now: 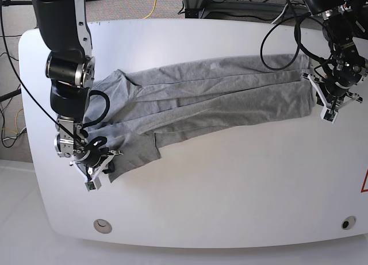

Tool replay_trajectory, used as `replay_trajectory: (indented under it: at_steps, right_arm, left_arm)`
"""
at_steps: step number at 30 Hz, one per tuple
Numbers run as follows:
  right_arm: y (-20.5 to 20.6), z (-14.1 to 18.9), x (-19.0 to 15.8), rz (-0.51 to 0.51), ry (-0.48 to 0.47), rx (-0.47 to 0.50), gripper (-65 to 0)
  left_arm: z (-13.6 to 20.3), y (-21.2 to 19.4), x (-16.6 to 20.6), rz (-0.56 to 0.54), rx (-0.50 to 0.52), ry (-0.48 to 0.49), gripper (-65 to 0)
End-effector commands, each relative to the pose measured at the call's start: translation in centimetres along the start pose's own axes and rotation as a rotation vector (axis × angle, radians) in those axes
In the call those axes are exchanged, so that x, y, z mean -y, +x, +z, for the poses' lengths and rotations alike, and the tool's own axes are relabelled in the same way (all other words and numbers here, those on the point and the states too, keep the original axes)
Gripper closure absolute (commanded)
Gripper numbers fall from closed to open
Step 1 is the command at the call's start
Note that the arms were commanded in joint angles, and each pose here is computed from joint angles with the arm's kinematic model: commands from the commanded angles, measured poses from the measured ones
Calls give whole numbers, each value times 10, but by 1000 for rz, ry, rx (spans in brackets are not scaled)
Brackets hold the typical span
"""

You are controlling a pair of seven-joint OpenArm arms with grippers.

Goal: Fold the T-shirt properly
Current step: 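Hold the shirt ends with both grippers while the right gripper repositions, then pull the shirt end with the right gripper to flatten the strip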

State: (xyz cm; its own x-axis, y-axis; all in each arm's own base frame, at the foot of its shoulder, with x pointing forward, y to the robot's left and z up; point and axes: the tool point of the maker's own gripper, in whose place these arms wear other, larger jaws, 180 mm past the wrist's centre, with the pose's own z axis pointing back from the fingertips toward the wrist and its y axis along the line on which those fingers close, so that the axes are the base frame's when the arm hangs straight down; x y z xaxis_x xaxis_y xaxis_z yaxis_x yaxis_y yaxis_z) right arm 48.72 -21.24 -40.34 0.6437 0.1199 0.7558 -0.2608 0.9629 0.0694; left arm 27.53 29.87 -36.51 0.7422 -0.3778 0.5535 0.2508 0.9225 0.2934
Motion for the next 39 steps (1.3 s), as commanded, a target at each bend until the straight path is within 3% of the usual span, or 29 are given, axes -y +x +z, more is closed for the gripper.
replay_trajectory:
  at_steps: [1,14,28,39]
  right_arm:
    - [38,7,11,14,-20,71,0]
    - [29,26,20,110,-84,22,0]
    - [15,73,21,266,-202,-49,0]
    - [1,84,23,286,-232,-118,0]
  left_arm:
    - [5,11,-9,-11,33,23,-17]
    - [5,11,-9,-11,33,23,-17]
    - [4,12,-8,-11,33,19,-17]
    - [4,12,-8,-11,33,19,-17]
